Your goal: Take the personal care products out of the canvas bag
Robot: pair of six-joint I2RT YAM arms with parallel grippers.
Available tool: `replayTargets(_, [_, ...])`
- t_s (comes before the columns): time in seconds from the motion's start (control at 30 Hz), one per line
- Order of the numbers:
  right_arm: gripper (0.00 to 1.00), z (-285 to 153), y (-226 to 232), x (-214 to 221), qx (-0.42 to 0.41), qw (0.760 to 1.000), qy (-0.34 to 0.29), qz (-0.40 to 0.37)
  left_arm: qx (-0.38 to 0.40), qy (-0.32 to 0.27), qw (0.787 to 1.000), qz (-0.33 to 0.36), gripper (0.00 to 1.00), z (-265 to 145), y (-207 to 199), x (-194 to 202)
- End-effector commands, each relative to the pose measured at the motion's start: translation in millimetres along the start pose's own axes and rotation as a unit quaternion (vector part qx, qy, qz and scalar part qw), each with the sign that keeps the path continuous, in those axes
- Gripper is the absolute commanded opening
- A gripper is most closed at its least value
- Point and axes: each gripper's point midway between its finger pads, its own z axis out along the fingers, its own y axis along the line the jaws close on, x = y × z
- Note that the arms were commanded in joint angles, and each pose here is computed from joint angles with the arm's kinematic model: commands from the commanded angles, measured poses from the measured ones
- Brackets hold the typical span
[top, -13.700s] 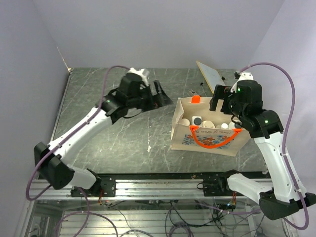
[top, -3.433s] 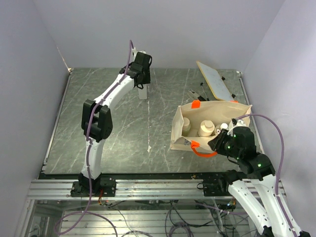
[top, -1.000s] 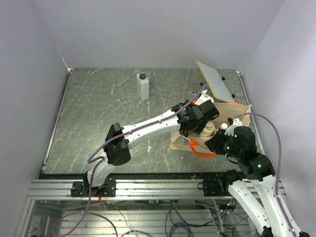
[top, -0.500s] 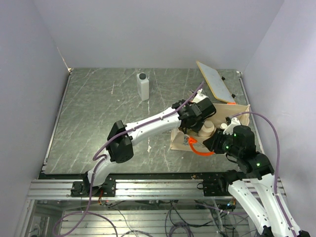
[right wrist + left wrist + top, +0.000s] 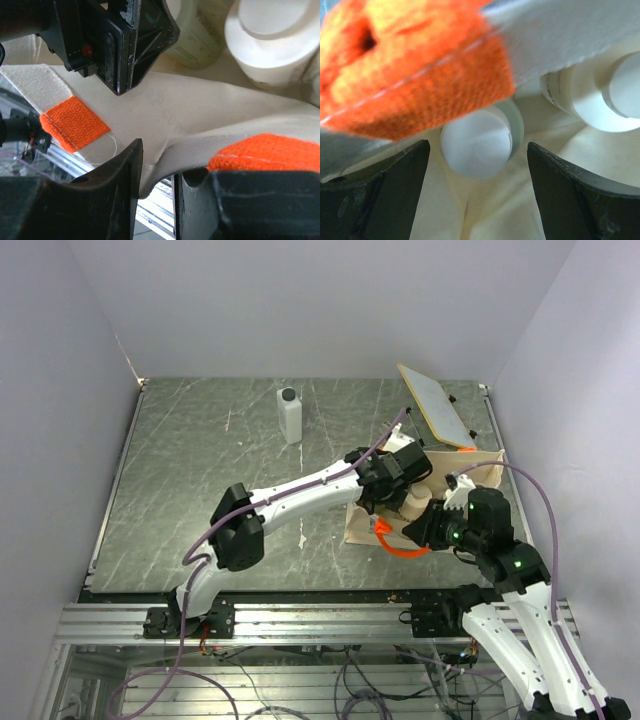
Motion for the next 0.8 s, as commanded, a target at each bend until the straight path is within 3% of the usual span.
replayTargets(0.0, [0.28,-1,45,2,-0.128,0.991,0.033,-0.019,0.030,-0.041,0.997,-0.066,0.89,-32,11,-22])
replayTargets(0.1, [0.28,1,42,5,-0.117,0.992,0.052,-0.017,0.057,-0.063,0.992,-0.095,0.87,-40,7,-32])
replayTargets(0.5, [0.27,1,28,11,-0.081,0.995,0.050,-0.013,-0.017,-0.006,0.992,-0.129,0.92,0,9,-2])
replayTargets(0.77, [0.27,2,24,8,-0.071,0.997,0.038,-0.017,-0.068,0.019,0.994,-0.087,0.97,21,21,15])
